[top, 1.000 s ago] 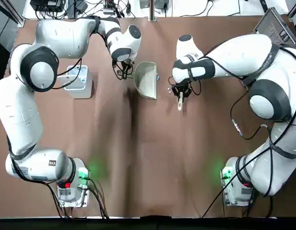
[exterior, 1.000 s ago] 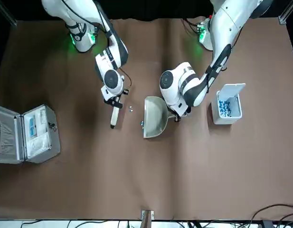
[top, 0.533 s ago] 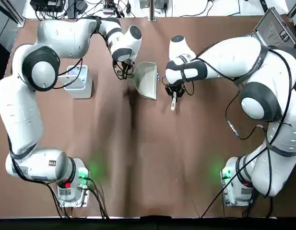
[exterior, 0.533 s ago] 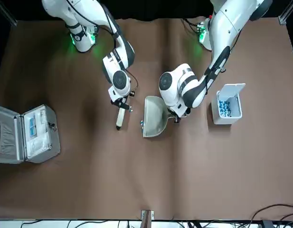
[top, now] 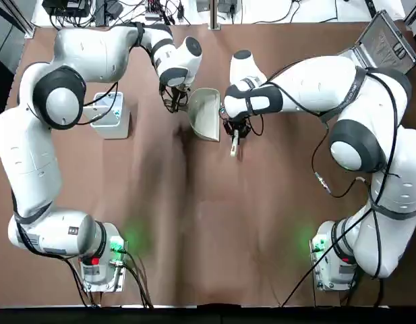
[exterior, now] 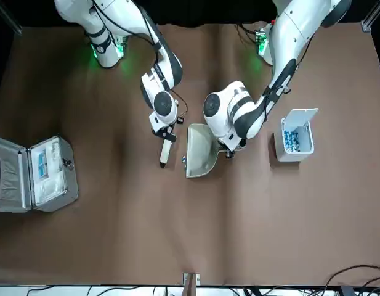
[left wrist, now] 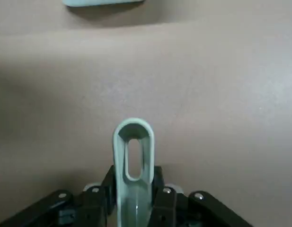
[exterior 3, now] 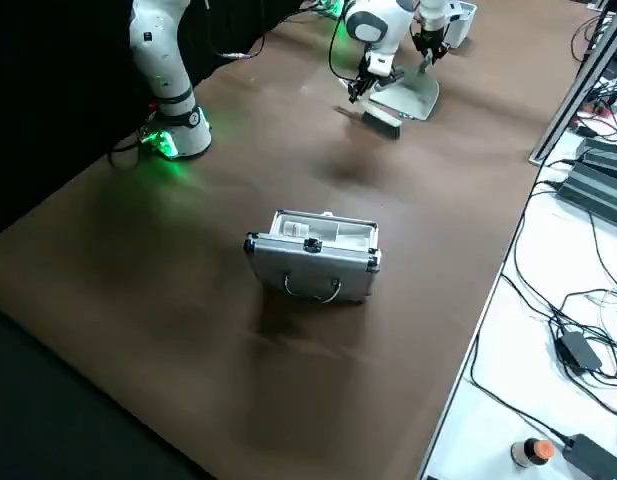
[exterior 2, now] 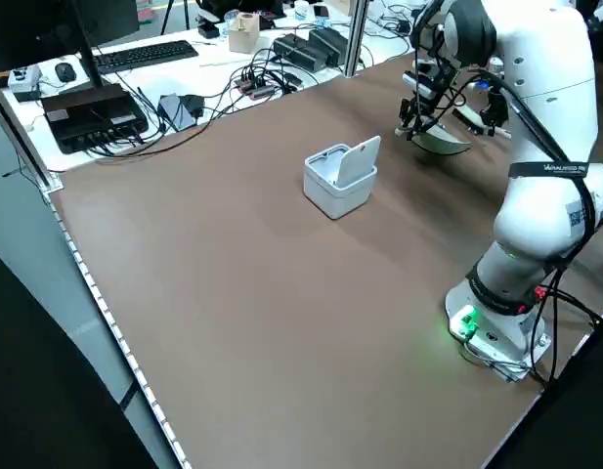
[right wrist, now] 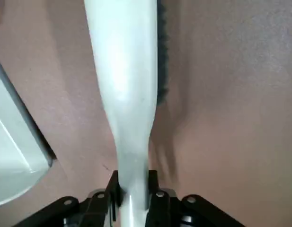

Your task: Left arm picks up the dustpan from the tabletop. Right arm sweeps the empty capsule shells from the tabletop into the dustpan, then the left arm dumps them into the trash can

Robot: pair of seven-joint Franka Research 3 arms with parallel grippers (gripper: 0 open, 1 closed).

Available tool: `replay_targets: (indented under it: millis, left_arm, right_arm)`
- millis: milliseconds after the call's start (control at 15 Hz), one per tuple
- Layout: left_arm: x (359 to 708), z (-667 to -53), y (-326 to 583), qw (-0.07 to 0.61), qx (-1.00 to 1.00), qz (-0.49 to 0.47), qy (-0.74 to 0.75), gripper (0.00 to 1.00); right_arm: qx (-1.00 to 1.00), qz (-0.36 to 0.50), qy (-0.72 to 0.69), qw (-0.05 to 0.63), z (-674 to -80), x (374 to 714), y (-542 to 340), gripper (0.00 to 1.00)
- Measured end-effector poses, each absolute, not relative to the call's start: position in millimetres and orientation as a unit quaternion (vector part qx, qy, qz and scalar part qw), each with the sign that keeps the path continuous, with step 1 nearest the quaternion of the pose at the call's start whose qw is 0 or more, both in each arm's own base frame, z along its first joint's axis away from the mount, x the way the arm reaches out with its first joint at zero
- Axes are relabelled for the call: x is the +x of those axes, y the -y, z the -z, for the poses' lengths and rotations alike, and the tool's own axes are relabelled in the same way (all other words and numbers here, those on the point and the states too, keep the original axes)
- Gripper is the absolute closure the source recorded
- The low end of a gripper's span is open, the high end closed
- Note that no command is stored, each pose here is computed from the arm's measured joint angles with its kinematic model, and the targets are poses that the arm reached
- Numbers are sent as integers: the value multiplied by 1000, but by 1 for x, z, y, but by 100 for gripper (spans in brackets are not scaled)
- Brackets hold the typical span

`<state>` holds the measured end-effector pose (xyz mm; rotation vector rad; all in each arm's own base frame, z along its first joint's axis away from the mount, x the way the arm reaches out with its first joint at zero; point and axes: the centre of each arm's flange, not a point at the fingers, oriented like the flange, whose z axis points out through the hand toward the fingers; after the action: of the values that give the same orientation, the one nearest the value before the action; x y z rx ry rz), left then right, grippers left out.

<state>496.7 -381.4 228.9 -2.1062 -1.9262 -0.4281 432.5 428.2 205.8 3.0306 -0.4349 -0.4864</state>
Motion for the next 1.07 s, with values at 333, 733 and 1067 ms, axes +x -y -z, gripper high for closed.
replay_targets:
  millis: [333, 733, 1067]
  left_arm:
    - [496, -230, 384, 133, -726, 159, 656, 67]
    - [493, -225, 388, 140, -724, 172, 653, 67]
    - [492, -224, 388, 140, -722, 178, 653, 67]
  right_arm:
    - [977, 165, 135, -4, -210, 441, -430, 74]
    - [979, 158, 130, -17, -204, 457, -449, 74]
    - [980, 154, 123, -23, -206, 459, -460, 74]
